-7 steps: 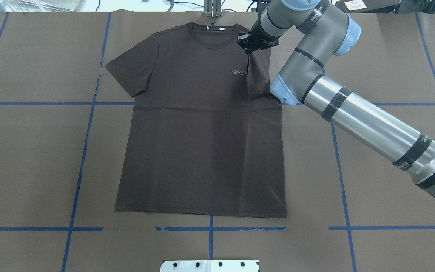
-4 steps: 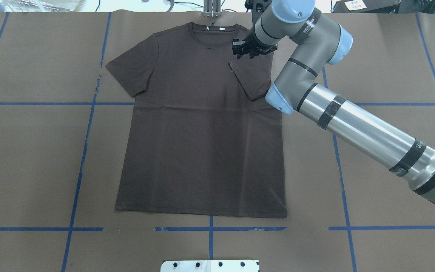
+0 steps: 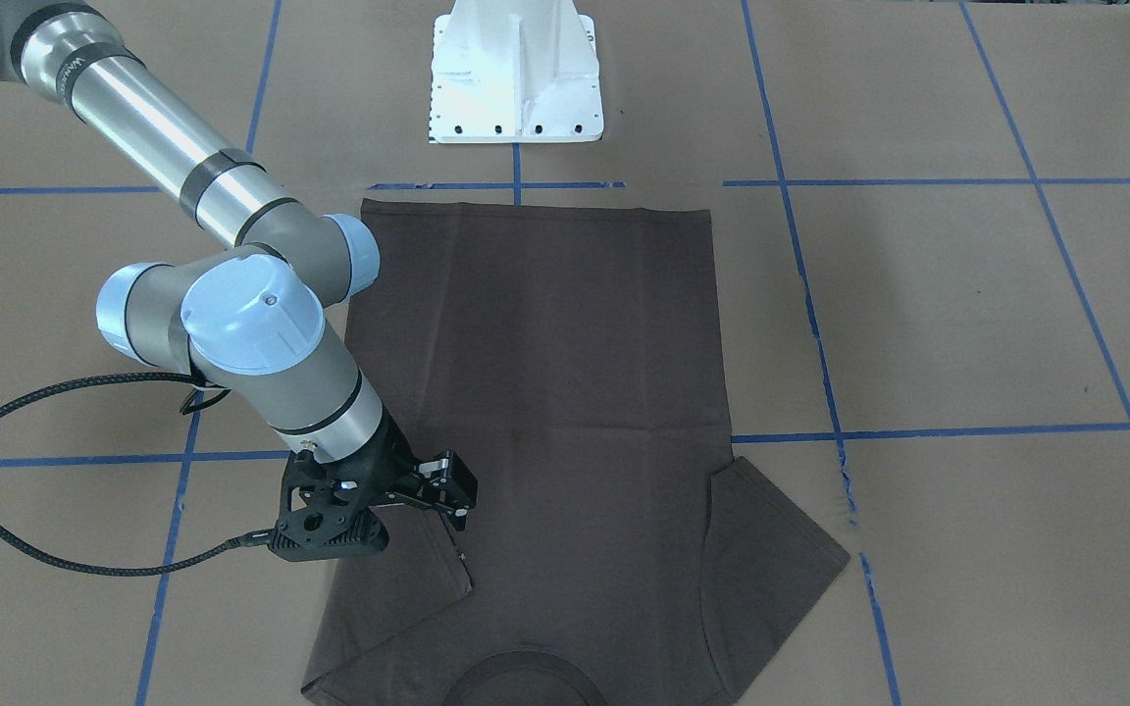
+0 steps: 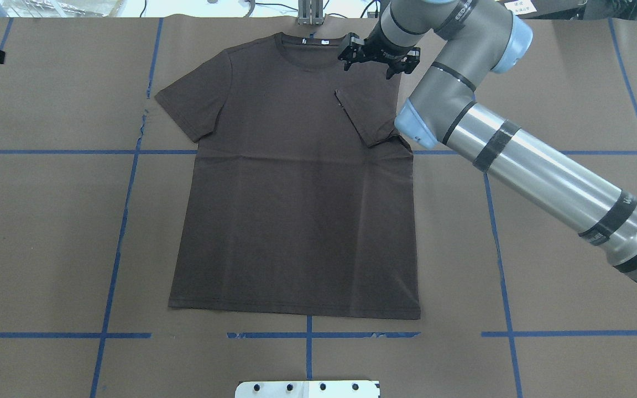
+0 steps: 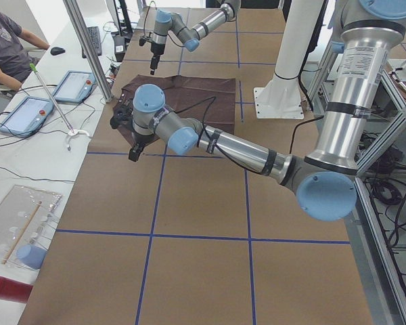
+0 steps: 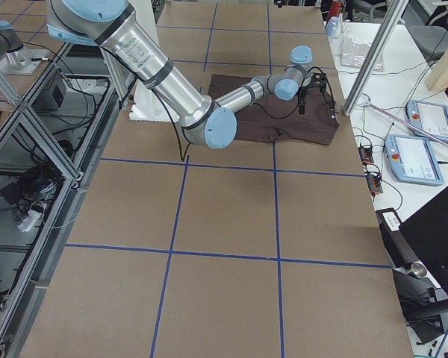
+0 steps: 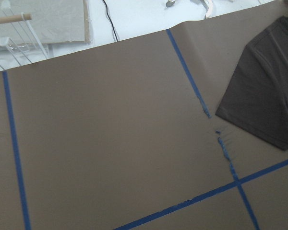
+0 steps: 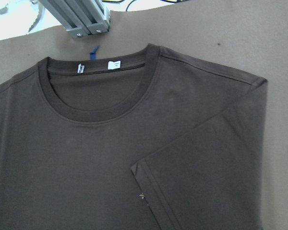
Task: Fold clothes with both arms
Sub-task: 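Raise the right gripper away while the left gripper moves toward the other sleeve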
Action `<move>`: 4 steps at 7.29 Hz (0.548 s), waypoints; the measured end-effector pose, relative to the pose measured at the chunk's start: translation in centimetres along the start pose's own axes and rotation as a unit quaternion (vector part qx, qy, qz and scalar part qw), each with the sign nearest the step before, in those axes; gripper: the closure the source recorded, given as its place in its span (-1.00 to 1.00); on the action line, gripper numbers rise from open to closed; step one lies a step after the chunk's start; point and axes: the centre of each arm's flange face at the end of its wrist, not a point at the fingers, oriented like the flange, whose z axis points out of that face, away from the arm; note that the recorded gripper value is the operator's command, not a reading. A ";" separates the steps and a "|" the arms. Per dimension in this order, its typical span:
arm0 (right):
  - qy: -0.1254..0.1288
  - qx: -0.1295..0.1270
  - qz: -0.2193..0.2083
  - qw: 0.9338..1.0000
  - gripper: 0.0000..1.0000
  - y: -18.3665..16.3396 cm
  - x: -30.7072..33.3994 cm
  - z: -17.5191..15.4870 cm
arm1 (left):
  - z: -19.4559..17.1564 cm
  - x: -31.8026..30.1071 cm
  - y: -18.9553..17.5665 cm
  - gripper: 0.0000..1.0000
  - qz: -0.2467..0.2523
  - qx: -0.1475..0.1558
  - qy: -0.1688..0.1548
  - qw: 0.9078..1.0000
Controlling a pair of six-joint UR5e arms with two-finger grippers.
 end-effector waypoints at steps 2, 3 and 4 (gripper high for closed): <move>0.028 -0.042 0.020 0.999 -1.00 -1.1 4.5 -5.3 | 5.7 8.2 -2.1 -1.00 -0.046 0.024 0.012 0.999; 0.041 -0.052 0.010 0.998 -1.00 -0.4 7.3 -7.4 | 9.2 10.2 -3.3 -0.99 -0.053 0.048 0.013 0.997; 0.047 -0.058 0.002 0.997 -1.00 0.8 9.8 -9.1 | 13.4 10.9 -4.7 -0.93 -0.060 0.082 0.003 0.995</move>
